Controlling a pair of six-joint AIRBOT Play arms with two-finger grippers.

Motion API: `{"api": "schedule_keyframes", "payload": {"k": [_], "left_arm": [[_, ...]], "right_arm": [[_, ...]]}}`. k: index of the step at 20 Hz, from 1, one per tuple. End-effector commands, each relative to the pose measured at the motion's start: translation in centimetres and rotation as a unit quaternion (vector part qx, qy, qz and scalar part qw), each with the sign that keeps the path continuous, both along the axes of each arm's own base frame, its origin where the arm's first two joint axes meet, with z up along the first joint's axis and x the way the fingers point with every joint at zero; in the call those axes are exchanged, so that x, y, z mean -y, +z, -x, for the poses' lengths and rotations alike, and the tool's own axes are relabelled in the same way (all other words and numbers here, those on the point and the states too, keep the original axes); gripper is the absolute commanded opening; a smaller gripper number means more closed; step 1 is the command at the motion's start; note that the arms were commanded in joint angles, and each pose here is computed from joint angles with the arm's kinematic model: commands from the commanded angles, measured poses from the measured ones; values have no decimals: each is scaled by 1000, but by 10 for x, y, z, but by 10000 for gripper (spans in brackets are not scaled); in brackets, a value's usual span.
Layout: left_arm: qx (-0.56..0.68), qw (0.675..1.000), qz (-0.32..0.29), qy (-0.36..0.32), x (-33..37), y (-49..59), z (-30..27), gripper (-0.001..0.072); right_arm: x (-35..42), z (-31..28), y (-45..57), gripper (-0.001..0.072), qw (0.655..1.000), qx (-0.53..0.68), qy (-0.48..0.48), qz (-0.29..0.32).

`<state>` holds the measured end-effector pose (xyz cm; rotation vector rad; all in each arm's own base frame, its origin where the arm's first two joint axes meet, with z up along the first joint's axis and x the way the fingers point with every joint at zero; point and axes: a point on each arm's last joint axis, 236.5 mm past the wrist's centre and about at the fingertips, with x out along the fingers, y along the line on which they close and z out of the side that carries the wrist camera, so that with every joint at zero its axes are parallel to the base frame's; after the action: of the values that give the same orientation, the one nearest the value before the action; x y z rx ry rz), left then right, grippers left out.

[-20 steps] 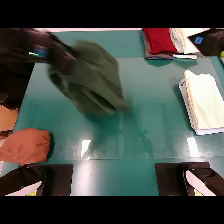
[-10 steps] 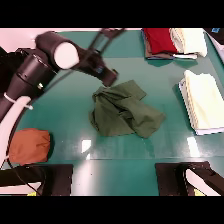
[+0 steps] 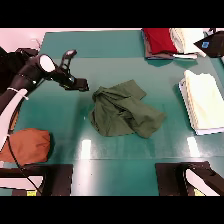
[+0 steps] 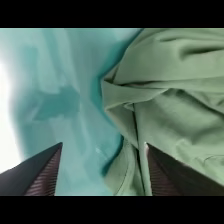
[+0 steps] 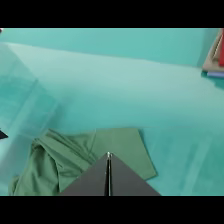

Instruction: Fold the shirts.

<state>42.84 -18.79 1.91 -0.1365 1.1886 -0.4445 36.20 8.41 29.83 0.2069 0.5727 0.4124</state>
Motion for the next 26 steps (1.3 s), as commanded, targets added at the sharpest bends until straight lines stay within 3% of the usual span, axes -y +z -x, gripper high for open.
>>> {"api": "schedule_keyframes", "payload": {"k": [1,7,9,10,11,14,18,19,20,21,26], "left_arm": [[-30,999,16,-8,14,-49,3,604],[-21,1000,22,7,44,-79,-9,593],[-11,999,24,17,41,-76,-16,273],[-8,1000,23,15,42,-73,-17,53],[-4,1000,24,10,43,-66,-19,30],[35,999,-1,-21,38,-26,-31,30],[84,995,-8,-52,38,17,-36,30],[85,995,-8,-52,38,19,-35,30],[82,995,-7,-52,38,18,-34,30],[81,995,-7,-52,38,18,-34,30],[72,996,-5,-54,39,16,-30,30]], "right_arm": [[1,-3,-16,20,1000,-16,-4,-4],[2,-9,-32,20,999,-36,-3,-5],[2,-13,-40,20,999,-48,-2,-5],[2,-14,-46,20,998,-60,1,-4],[3,-13,-56,20,997,-79,4,0],[27,3,-117,20,981,-193,0,19],[68,41,-233,28,937,-342,-65,-34],[76,51,-262,172,925,-367,-88,-51],[78,61,-290,426,911,-391,-106,-73],[71,70,-314,463,897,-417,-110,-100],[18,66,-374,463,872,-453,-66,-170]]}}
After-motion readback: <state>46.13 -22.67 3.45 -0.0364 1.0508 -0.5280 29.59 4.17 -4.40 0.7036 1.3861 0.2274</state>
